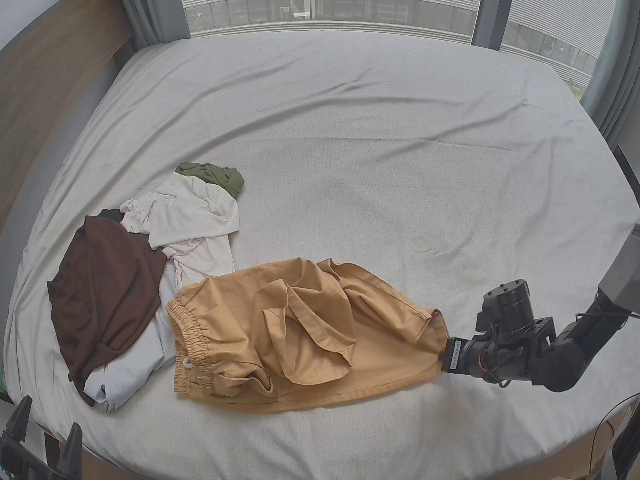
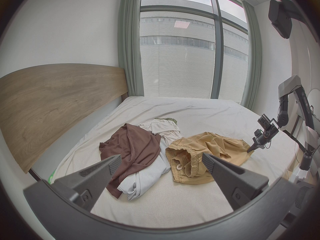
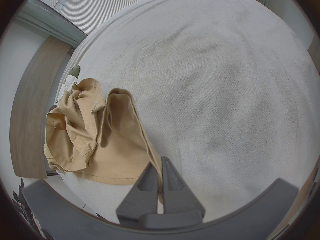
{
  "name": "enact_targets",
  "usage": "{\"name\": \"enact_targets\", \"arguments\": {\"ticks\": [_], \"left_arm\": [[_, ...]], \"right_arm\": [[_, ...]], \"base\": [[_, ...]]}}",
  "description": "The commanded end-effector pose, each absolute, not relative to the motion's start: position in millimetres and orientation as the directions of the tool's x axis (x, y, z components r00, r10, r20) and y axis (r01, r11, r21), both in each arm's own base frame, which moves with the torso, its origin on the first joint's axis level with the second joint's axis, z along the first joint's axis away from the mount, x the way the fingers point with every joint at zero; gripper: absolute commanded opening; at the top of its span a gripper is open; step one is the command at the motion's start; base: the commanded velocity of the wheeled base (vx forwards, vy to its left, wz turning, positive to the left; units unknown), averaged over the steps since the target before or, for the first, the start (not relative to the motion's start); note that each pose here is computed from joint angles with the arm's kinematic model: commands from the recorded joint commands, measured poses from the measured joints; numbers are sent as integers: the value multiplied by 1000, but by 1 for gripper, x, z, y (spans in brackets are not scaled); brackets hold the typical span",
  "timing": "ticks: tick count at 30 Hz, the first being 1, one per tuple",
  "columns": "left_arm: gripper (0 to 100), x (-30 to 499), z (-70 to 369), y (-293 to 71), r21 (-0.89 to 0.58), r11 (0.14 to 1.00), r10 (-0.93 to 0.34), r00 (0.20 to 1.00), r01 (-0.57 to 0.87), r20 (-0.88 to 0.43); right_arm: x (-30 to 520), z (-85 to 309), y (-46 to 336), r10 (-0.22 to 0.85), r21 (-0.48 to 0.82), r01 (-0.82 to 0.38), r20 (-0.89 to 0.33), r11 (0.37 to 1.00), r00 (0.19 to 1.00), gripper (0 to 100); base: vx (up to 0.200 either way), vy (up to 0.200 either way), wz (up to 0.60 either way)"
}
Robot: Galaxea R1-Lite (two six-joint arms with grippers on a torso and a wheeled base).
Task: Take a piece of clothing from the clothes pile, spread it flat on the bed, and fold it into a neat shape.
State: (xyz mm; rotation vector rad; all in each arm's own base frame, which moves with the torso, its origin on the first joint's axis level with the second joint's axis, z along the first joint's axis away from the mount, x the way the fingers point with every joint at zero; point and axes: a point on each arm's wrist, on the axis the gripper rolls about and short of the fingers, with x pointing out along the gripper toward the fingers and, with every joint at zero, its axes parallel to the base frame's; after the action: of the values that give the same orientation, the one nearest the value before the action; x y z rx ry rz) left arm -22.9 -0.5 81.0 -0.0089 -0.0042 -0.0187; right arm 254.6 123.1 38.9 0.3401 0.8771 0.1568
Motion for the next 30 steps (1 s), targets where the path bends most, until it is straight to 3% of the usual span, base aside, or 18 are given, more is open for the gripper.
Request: {"name": "enact_targets", "arguments": {"ticks": [1, 22, 23, 30], "left_arm": [[100, -23, 76, -1, -9, 1000, -18, 1000, 18, 3], [100, -23, 76, -1, -5, 1000, -18, 1000, 18, 3], [100, -23, 76, -1, -5, 1000, -20, 1000, 20, 3], [100, -23, 76, -1, -5, 1000, -20, 1000, 20, 3]], "right_arm": [[245, 38, 111, 258, 343, 16, -736, 939, 627, 0], [218, 23, 94, 264, 341, 2, -733, 940, 627, 0], [219, 23, 94, 266, 342, -1, -728, 940, 631, 100], [219, 53, 99, 350, 384, -153, -521, 911, 779, 100]], "base": [[0, 0, 0], [0, 0, 0], [0, 0, 0], [0, 0, 0]]}}
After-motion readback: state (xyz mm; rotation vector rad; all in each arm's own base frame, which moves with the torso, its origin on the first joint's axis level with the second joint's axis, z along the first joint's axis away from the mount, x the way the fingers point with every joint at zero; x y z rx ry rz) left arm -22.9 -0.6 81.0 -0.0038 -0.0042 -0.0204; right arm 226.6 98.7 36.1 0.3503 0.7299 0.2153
